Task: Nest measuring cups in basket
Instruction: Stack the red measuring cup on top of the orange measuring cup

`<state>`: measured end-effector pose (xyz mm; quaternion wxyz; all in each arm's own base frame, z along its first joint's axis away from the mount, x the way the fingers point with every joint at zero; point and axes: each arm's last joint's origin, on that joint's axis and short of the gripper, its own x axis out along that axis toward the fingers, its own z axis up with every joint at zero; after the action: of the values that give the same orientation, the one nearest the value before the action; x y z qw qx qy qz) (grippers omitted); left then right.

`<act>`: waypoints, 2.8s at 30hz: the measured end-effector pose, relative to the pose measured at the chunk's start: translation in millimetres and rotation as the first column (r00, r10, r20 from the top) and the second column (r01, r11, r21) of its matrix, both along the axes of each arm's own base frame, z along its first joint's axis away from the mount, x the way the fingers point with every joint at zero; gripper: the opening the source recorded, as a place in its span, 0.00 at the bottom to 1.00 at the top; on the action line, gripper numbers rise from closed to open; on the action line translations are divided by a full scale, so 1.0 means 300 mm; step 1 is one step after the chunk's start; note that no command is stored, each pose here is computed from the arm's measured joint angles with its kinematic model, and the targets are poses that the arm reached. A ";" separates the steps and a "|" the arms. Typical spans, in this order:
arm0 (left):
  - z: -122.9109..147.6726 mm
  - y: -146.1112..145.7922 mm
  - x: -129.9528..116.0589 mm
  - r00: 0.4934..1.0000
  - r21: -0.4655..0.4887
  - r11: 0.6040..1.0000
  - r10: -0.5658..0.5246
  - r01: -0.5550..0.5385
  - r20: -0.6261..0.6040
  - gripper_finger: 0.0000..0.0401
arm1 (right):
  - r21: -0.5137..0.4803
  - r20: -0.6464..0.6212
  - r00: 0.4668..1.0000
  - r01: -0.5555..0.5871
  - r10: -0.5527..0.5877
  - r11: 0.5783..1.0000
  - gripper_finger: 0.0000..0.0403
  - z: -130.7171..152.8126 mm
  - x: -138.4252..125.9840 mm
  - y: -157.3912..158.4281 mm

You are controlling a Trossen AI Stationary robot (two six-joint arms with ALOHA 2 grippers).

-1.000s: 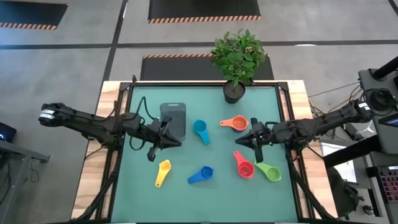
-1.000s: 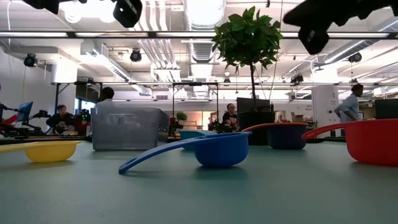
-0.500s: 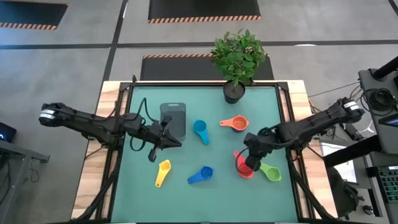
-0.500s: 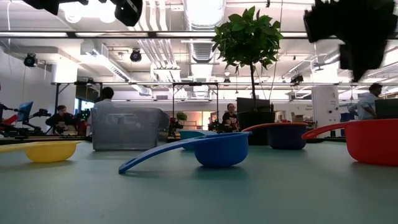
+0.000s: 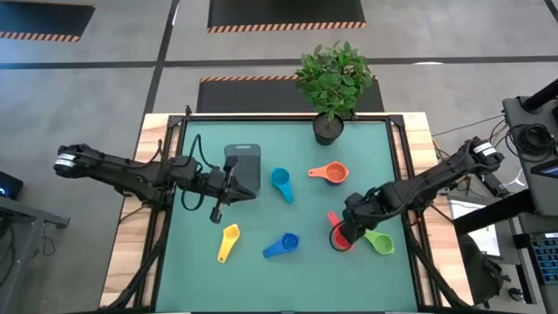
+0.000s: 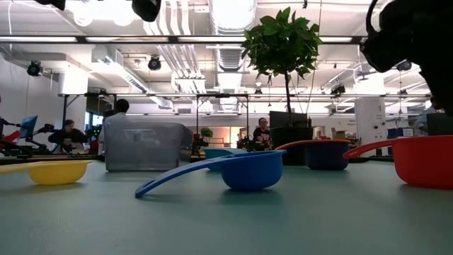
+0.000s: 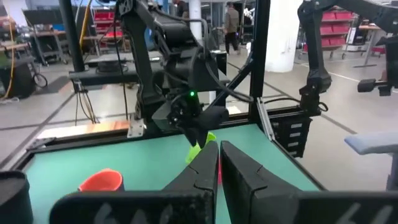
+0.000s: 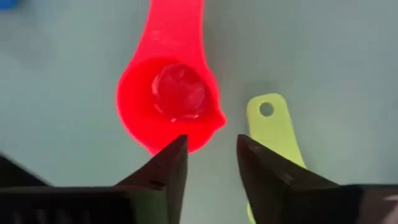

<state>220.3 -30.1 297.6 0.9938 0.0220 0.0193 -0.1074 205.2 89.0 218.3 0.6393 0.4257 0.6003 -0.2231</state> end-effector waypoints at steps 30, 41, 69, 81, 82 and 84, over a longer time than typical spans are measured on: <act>0.004 0.002 -0.002 1.000 0.025 1.000 0.003 -0.003 0.012 0.00 | -0.146 -0.086 0.995 -0.057 0.044 0.988 0.10 -0.146 0.046 0.042; 0.004 0.002 -0.002 1.000 0.025 1.000 0.003 -0.003 0.014 0.00 | -0.142 0.078 0.991 -0.097 0.109 0.985 0.03 0.001 0.049 -0.027; 0.004 0.004 -0.002 1.000 0.055 0.998 0.004 -0.005 0.022 0.00 | -0.423 -0.274 0.205 -0.903 0.940 0.074 0.03 0.201 0.208 -0.560; 0.004 0.004 -0.002 1.000 0.054 0.999 0.004 -0.005 0.021 0.00 | -0.324 -0.275 0.144 -0.945 0.951 0.050 0.03 0.109 0.254 -0.601; 0.004 0.004 -0.002 1.000 0.055 0.998 0.004 -0.005 0.021 0.00 | -0.319 -0.275 0.145 -0.946 0.950 0.052 0.03 0.105 0.256 -0.602; 0.004 0.004 -0.002 1.000 0.055 0.999 0.004 -0.005 0.021 0.00 | -0.312 -0.276 0.145 -0.949 0.950 0.054 0.03 0.097 0.259 -0.605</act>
<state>219.7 -29.0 298.9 0.9932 0.0502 0.0119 -0.1045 282.9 -92.5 247.4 0.7019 -0.2196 0.6652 0.1289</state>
